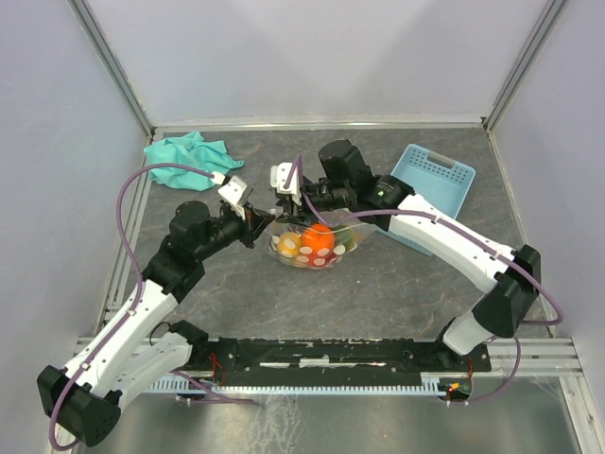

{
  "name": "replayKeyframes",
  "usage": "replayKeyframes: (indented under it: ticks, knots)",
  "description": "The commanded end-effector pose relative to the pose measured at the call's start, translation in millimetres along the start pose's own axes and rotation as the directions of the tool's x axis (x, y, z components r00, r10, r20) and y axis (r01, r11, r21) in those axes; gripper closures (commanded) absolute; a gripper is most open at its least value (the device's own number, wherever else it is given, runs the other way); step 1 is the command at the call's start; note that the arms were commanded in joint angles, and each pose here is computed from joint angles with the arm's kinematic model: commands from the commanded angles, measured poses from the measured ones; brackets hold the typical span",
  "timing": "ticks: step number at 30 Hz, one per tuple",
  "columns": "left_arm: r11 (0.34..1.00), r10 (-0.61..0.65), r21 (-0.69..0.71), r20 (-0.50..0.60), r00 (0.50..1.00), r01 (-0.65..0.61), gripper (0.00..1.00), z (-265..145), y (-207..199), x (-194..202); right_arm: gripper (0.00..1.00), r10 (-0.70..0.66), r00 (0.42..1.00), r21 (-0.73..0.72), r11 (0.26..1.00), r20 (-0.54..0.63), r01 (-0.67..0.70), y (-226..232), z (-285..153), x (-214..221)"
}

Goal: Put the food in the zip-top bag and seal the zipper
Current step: Zip the zipper food storage bag at the center of the board.

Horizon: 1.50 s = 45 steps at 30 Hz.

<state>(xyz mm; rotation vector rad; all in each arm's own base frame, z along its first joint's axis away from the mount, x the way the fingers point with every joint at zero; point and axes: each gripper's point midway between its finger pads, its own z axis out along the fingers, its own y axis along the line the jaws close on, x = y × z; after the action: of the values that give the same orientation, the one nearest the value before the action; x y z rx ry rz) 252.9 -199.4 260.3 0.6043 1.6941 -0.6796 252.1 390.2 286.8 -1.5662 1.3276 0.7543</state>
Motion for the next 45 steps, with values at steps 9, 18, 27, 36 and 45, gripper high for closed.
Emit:
replayKeyframes:
  ticks: [9, 18, 27, 36, 45]
  knots:
    - [0.998, 0.043, 0.033, 0.088, 0.995, -0.046, 0.97, -3, -7, -35, 0.65, -0.084, 0.992, -0.005, 0.996, 0.092, 0.085, -11, 8, -35]
    - [0.999, 0.032, -0.010, 0.094, 0.995, -0.031, 0.97, -4, 0, -37, 0.91, -0.071, 0.997, -0.029, 0.997, 0.039, 0.072, -8, 8, -25]
    - [0.976, -0.049, -0.206, 0.113, 0.992, 0.072, 0.97, -11, 31, -33, 0.98, -0.056, 0.995, 0.062, 0.996, -0.082, 0.061, -16, -25, -1]
    - [0.919, -0.110, -0.366, 0.124, 0.986, 0.149, 0.97, -20, 60, -21, 0.98, 0.027, 0.981, 0.202, 0.979, -0.192, 0.012, -22, -82, 35]
    - [0.865, -0.195, -0.443, 0.130, 0.972, 0.233, 0.97, -19, 78, -7, 0.98, 0.114, 0.961, 0.314, 0.949, -0.251, -0.031, -15, -131, 62]
